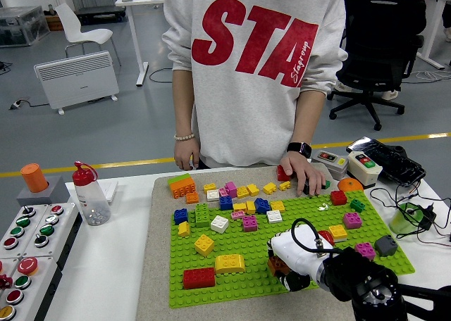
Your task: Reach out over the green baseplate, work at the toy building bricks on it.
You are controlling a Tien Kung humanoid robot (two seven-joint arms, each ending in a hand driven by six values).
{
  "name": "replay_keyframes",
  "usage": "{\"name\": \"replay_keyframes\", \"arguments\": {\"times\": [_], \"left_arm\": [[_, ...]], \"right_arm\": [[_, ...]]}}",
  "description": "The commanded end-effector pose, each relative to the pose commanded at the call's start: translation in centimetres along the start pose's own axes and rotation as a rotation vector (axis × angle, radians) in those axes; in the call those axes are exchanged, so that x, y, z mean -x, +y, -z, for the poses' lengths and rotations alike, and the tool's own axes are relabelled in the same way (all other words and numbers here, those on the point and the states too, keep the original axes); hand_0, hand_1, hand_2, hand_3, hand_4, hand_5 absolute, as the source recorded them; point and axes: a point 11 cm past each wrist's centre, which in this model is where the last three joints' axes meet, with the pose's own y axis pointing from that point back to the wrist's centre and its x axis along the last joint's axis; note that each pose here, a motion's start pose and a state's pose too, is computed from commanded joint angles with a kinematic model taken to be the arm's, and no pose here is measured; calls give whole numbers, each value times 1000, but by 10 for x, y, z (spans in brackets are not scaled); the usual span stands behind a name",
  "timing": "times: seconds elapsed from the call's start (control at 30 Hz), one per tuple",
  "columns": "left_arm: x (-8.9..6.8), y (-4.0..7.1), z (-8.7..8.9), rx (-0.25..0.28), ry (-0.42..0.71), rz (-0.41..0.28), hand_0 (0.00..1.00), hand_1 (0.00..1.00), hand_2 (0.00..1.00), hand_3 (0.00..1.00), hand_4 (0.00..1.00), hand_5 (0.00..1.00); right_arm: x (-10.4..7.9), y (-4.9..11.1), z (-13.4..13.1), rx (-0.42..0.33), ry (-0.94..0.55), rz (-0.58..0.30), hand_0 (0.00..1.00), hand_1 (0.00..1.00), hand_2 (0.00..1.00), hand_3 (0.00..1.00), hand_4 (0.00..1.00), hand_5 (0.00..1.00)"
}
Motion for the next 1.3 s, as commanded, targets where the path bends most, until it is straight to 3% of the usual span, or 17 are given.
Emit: {"name": "replay_keyframes", "arguments": {"times": [1.3], "left_arm": [[-2, 1, -4, 9, 5, -3, 651, 690, 665, 562, 281, 998]], "right_arm": [[3, 0, -5, 14, 17, 14, 722, 754, 798, 541, 525, 262]]}}
